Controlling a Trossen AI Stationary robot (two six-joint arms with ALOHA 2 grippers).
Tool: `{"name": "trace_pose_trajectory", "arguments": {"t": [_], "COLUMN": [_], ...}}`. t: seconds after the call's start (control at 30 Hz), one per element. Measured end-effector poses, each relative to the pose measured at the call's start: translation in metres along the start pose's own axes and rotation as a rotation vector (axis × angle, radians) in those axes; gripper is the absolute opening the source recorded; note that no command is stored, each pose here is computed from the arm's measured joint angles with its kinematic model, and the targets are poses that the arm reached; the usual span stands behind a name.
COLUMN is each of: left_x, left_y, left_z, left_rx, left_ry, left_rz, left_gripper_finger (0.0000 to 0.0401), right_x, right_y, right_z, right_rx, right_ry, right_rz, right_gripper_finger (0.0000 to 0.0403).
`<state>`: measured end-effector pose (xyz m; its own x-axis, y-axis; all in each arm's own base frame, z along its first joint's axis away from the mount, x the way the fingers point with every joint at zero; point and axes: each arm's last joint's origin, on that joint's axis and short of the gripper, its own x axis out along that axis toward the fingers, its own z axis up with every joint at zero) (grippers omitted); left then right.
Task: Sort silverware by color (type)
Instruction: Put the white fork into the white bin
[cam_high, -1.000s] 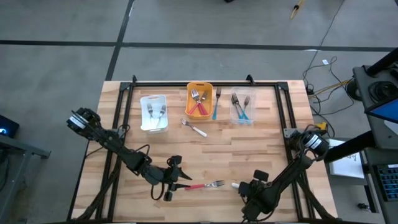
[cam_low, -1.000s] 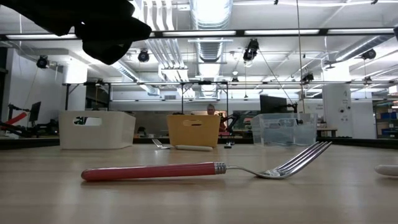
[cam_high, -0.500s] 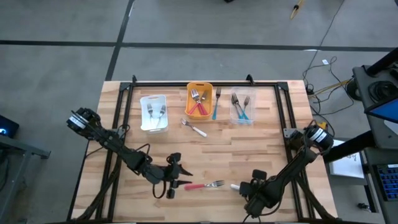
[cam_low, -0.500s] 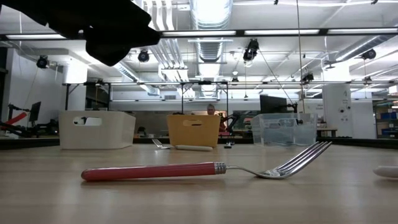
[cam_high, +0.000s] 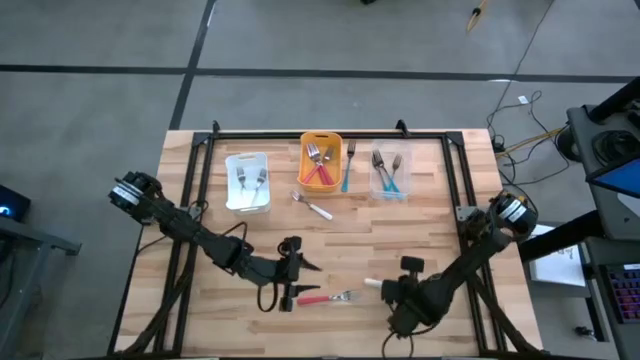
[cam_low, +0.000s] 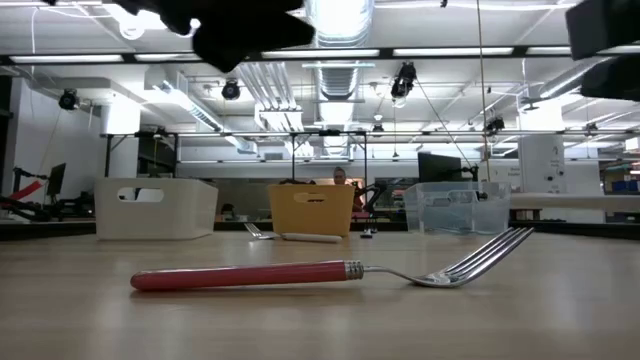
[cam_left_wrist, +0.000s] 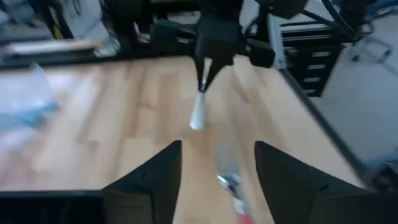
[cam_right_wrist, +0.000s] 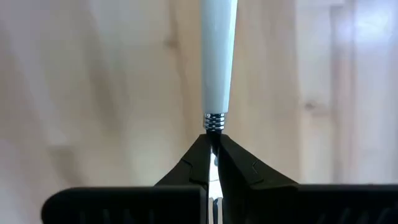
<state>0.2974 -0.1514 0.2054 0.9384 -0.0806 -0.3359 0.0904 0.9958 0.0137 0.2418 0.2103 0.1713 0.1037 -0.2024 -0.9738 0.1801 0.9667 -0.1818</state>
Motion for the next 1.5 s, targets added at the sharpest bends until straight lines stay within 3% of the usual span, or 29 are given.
{"name": "trace_pose_trajectory", "arguments": {"t": [0.2, 0.4, 0.77, 1.1, 1.33, 1.5], "left_x": [0.011, 0.023, 0.048, 0.054, 0.054, 0.054], "left_y": [0.025, 0.054, 0.071, 0.082, 0.082, 0.084], "left_z": [0.012, 0.010, -0.015, -0.010, -0.009, -0.008], "left_rx": [0.122, 0.104, 0.089, 0.028, 0.002, -0.025], "left_ry": [0.000, 0.023, 0.090, 0.071, 0.058, 0.049], "left_rz": [0.012, -0.022, 0.007, 0.041, 0.047, 0.076], "left_gripper_finger": [0.0214, 0.0217, 0.0217, 0.0216, 0.0176, 0.0095], "right_x": [-0.005, -0.006, -0.033, -0.047, -0.049, -0.047], "right_y": [-0.026, -0.050, -0.073, -0.090, -0.101, -0.105], "right_z": [0.018, 0.043, 0.089, 0.110, 0.118, 0.119], "right_rx": [-0.074, -0.123, -0.241, -0.347, -0.428, -0.484], "right_ry": [-0.022, -0.039, -0.185, -0.232, -0.231, -0.219], "right_rz": [-0.042, -0.057, -0.092, -0.113, -0.133, -0.142], "right_gripper_finger": [0.0009, 0.0009, 0.0009, 0.0009, 0.0009, 0.0009]}}
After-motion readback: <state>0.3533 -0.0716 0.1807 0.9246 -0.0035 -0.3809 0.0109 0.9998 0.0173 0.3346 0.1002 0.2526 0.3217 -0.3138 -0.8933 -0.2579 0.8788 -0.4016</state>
